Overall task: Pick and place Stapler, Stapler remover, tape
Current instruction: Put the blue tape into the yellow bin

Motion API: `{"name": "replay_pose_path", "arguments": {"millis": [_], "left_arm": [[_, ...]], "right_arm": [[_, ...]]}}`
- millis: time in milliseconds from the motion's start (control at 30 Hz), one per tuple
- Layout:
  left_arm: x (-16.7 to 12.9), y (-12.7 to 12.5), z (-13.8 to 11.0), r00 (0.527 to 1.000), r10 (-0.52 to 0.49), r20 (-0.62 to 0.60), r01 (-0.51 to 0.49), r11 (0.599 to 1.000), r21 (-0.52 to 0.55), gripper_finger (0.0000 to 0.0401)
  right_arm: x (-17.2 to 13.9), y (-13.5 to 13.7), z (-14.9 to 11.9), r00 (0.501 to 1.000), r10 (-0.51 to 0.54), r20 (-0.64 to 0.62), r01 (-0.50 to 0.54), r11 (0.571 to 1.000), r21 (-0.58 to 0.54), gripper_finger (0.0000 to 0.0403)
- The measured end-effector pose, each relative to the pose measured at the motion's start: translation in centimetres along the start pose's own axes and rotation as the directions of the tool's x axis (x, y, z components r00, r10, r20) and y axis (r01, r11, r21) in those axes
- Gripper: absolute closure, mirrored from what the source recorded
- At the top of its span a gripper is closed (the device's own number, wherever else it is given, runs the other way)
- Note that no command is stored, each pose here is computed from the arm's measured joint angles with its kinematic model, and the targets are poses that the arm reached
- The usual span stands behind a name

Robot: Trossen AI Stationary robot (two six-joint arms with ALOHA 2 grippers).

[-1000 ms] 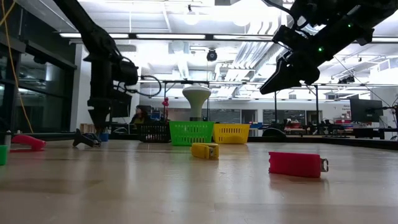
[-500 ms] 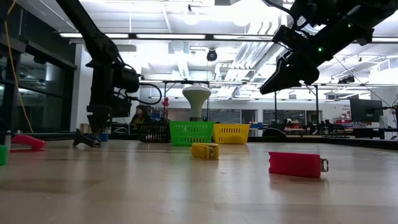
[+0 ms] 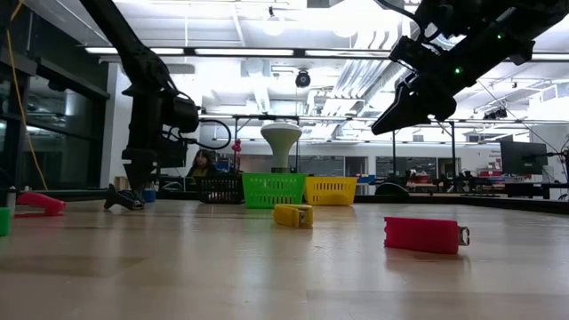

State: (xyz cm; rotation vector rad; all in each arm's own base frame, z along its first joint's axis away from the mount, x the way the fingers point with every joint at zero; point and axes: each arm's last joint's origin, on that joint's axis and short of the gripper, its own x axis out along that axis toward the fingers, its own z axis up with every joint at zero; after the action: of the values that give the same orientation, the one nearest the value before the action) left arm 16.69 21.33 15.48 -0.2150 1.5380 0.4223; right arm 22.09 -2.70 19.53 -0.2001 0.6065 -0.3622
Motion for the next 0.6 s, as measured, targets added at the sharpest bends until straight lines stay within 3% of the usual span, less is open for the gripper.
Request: {"name": "replay_pose_path", "arguments": {"millis": [267, 433, 600], "left_arm": [[-0.5, -0.1, -0.1, 1.0, -0.016, 0.022, 0.013, 0.993, 0.114, 0.0366], [-2.1, -0.6, -0.1, 0.995, -0.009, 0.094, -0.007, 0.987, 0.163, 0.0366], [-4.1, -1.8, 0.2, 0.972, -0.071, 0.224, 0.01, 0.965, 0.262, 0.0366]], "right_arm": [[0.0, 0.0, 0.1, 1.0, -0.002, 0.015, 0.002, 1.0, 0.005, 0.0213], [0.0, 0.0, 0.8, 0.997, 0.017, 0.08, -0.017, 1.0, -0.003, 0.0213], [-0.1, -0.1, 1.2, 0.993, 0.011, 0.12, -0.009, 1.0, -0.023, 0.0213]]}}
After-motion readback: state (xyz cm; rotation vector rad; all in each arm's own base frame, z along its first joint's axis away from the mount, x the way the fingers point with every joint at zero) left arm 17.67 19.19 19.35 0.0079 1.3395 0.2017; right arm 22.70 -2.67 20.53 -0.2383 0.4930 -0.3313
